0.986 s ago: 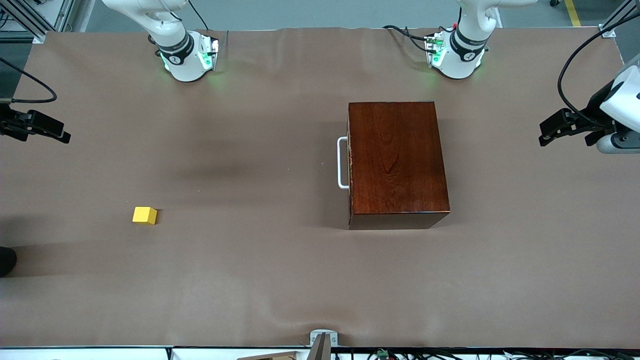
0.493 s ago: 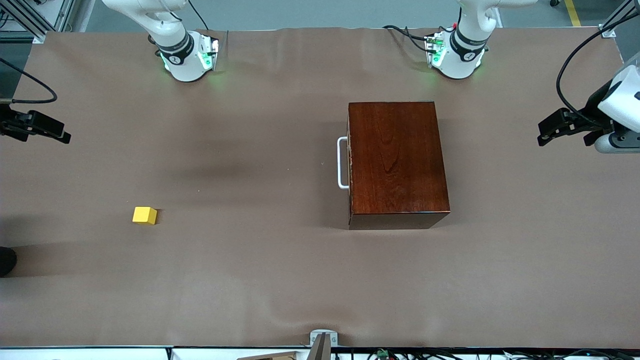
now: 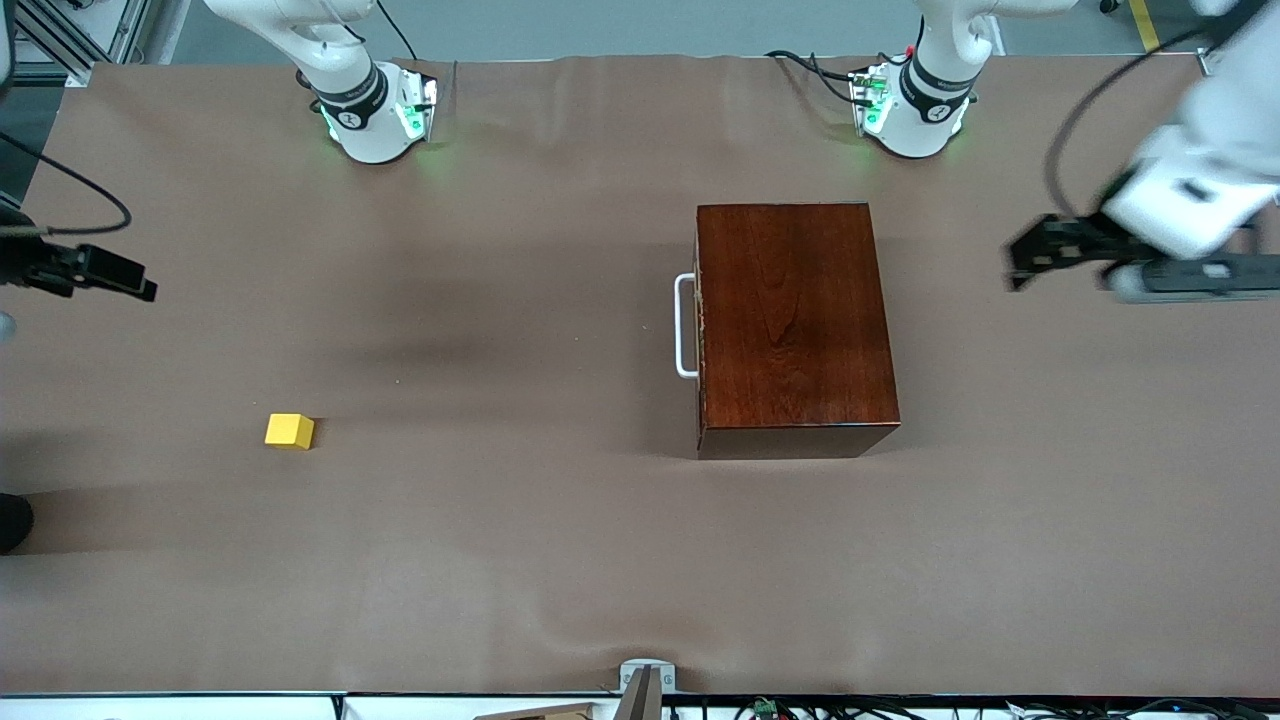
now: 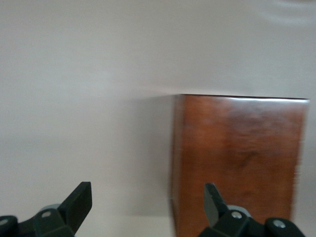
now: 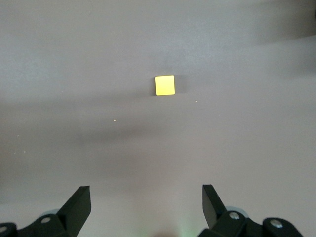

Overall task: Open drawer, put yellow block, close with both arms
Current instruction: 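Reach the left gripper to the white drawer handle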

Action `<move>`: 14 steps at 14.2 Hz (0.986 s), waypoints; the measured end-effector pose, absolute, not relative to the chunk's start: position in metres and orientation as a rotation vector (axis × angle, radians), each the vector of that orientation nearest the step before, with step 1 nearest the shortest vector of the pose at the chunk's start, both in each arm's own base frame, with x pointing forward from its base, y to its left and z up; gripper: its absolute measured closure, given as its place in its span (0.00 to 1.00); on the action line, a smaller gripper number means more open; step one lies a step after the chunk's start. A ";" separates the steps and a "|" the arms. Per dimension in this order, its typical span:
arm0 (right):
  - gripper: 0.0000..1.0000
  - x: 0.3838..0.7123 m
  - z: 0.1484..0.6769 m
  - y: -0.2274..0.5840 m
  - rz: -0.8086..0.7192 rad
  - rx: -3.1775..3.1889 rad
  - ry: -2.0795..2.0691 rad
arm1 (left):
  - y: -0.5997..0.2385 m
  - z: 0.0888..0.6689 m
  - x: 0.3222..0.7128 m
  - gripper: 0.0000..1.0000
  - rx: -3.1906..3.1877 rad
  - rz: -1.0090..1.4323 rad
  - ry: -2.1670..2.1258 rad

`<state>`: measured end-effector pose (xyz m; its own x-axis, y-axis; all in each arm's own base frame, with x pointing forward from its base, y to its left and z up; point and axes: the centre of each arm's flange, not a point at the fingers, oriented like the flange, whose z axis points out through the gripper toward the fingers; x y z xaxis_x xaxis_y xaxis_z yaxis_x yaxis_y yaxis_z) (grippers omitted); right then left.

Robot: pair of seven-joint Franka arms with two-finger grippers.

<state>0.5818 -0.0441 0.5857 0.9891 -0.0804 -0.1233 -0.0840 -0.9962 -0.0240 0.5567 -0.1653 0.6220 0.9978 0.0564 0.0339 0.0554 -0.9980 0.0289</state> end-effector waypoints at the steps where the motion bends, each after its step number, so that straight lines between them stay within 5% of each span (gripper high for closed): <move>1: 0.00 0.586 0.581 -0.044 0.176 -3.106 0.130 | -0.205 0.618 0.553 0.00 3.102 0.047 0.122; 8: 0.00 0.597 0.566 -0.046 0.180 -3.108 0.135 | -0.444 0.547 0.499 0.00 3.030 0.006 0.198; 14: 0.00 0.603 0.551 -0.060 0.200 -3.106 0.177 | -0.505 0.452 0.487 0.00 3.088 -0.072 0.089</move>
